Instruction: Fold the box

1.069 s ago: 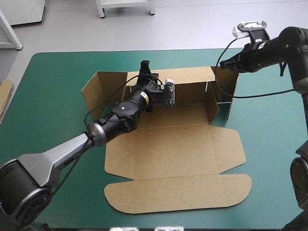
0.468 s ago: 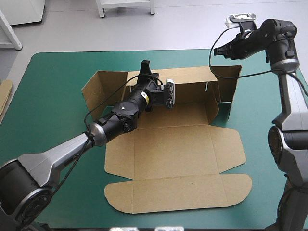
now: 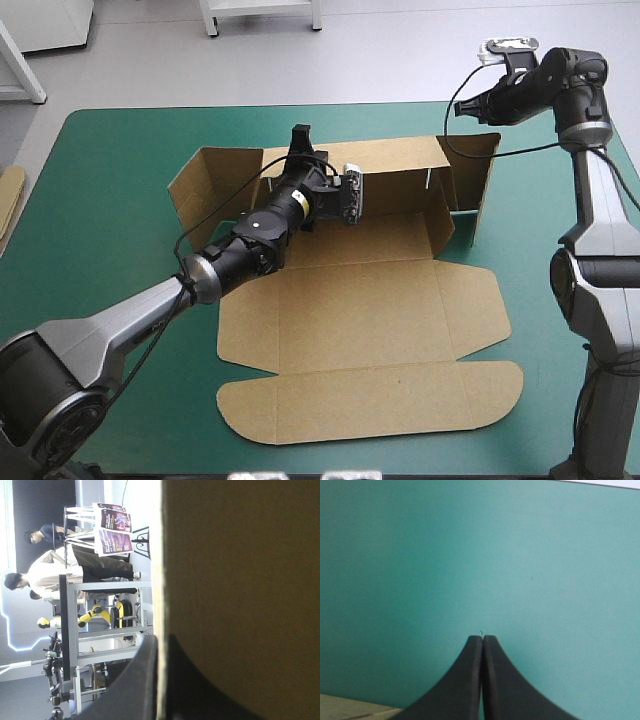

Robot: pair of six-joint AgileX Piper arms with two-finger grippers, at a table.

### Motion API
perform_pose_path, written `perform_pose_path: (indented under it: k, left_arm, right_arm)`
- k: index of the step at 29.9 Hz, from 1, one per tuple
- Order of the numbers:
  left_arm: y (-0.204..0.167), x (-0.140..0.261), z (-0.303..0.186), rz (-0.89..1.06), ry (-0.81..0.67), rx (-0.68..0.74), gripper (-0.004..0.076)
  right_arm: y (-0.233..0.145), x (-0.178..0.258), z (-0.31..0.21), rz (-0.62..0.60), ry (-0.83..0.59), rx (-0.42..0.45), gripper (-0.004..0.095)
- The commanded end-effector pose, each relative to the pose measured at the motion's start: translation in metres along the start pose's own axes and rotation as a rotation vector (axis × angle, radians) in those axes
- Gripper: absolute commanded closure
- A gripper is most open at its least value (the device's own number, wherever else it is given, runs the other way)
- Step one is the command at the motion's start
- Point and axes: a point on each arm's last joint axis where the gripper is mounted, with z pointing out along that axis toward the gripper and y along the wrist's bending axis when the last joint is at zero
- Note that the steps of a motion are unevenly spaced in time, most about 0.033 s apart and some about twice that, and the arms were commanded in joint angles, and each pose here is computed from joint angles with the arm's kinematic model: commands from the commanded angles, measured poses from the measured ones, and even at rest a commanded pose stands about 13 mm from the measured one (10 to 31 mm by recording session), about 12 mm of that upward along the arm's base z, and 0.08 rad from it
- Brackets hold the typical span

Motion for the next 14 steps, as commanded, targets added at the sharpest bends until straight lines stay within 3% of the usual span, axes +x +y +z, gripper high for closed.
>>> perform_pose_path:
  k: [1,14]
  left_arm:
    - [0.0263,-0.0012,-0.0175,-0.006,-0.01,-0.085,0.0732]
    - [0.0268,-0.0013,-0.0175,0.011,-0.011,-0.092,0.0732]
  right_arm:
    - [0.0049,-0.0127,-0.0431,-0.034,-0.098,0.004,0.0927]
    - [0.0123,-0.0076,-0.0392,-0.013,-0.053,-0.086,0.0927]
